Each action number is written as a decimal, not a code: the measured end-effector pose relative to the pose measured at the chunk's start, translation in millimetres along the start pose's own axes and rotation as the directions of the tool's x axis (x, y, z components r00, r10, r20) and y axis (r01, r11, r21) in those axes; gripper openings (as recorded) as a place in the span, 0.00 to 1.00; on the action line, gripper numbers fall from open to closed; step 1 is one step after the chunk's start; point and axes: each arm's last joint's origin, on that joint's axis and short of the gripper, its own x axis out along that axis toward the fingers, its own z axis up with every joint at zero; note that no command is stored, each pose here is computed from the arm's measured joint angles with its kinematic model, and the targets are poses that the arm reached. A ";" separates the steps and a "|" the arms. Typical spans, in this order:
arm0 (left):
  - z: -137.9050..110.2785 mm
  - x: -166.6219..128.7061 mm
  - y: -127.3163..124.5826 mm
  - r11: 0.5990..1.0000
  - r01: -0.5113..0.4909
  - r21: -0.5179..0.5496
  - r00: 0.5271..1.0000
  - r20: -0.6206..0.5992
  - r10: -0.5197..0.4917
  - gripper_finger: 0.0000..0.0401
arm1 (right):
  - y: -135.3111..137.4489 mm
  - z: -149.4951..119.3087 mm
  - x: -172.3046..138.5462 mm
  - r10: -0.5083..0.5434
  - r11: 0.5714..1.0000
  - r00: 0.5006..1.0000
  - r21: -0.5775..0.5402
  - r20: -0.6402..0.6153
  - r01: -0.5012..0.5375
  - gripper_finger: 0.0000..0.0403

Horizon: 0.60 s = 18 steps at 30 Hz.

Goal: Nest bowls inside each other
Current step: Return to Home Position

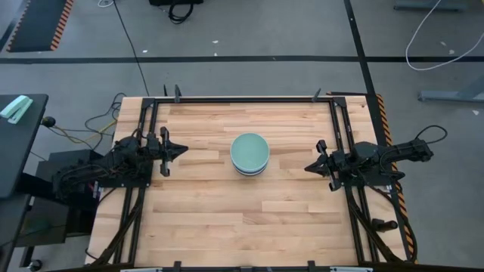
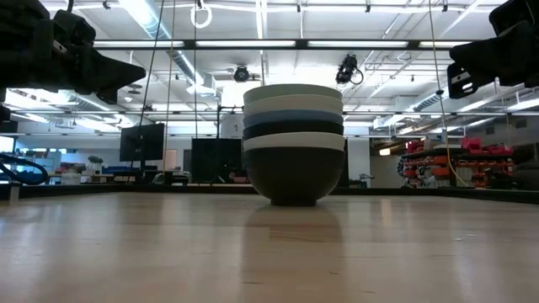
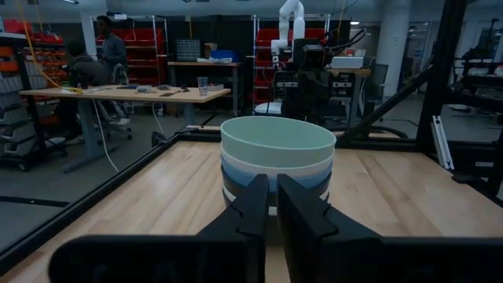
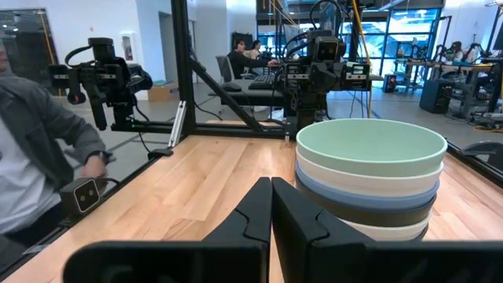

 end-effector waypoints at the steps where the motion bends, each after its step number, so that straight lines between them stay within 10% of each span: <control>1: 0.0 0.0 0.0 1.000 0.000 0.000 1.000 0.000 0.000 0.09 | 0.0 0.0 0.0 0.000 1.000 1.000 0.000 0.000 0.000 0.04; 18: 0.0 0.0 0.0 1.000 0.000 0.000 1.000 0.000 0.000 0.08 | 0.0 0.0 0.0 0.000 1.000 1.000 0.000 0.000 0.000 0.04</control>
